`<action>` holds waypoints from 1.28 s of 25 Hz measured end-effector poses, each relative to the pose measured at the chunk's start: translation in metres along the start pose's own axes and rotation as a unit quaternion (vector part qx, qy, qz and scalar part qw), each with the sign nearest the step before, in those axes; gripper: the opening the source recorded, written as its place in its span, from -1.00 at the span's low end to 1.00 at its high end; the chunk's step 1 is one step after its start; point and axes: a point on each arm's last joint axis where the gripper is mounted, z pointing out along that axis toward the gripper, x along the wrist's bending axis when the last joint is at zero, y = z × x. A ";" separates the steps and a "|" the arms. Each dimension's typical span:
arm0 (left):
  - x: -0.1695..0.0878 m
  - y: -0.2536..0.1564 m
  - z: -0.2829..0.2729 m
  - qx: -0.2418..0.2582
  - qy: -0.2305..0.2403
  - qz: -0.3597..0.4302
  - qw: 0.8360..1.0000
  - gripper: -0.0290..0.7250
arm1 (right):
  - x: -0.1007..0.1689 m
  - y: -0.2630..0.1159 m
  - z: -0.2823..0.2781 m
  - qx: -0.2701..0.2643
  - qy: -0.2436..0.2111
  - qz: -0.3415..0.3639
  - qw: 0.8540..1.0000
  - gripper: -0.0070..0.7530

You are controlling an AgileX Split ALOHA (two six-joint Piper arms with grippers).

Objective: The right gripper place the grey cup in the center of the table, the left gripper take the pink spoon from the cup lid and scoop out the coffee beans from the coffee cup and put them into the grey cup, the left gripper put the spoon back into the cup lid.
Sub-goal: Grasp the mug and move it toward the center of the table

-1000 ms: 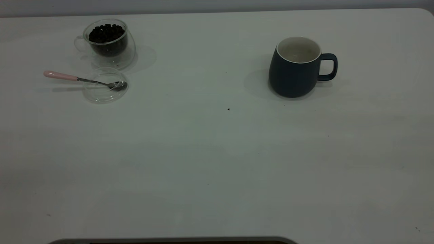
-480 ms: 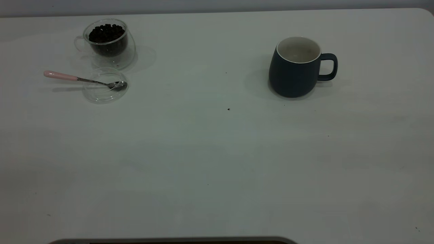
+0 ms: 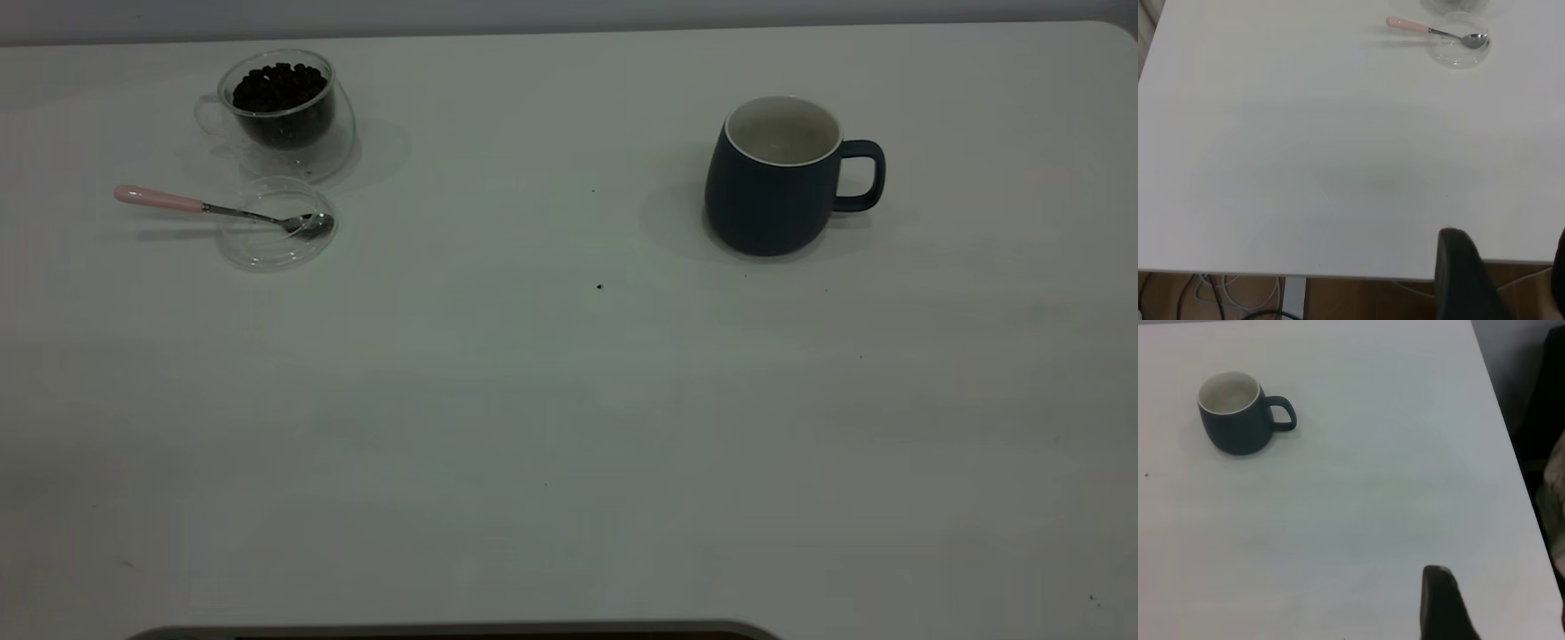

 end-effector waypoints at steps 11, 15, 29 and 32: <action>0.000 0.000 0.000 0.000 0.000 0.000 1.000 0.11 | 0.024 0.076 0.083 0.012 0.049 -0.144 0.988 0.66; 0.000 0.000 0.000 0.000 0.000 0.000 1.000 0.11 | 0.034 0.102 0.140 0.054 0.067 -0.166 0.982 0.66; 0.000 0.000 0.000 0.000 0.000 0.000 1.000 0.11 | 0.066 0.124 0.337 0.268 0.178 -0.272 0.907 0.53; 0.000 0.000 0.000 0.000 0.000 0.000 1.000 0.11 | 0.066 0.098 0.383 0.268 0.191 -0.339 0.881 0.53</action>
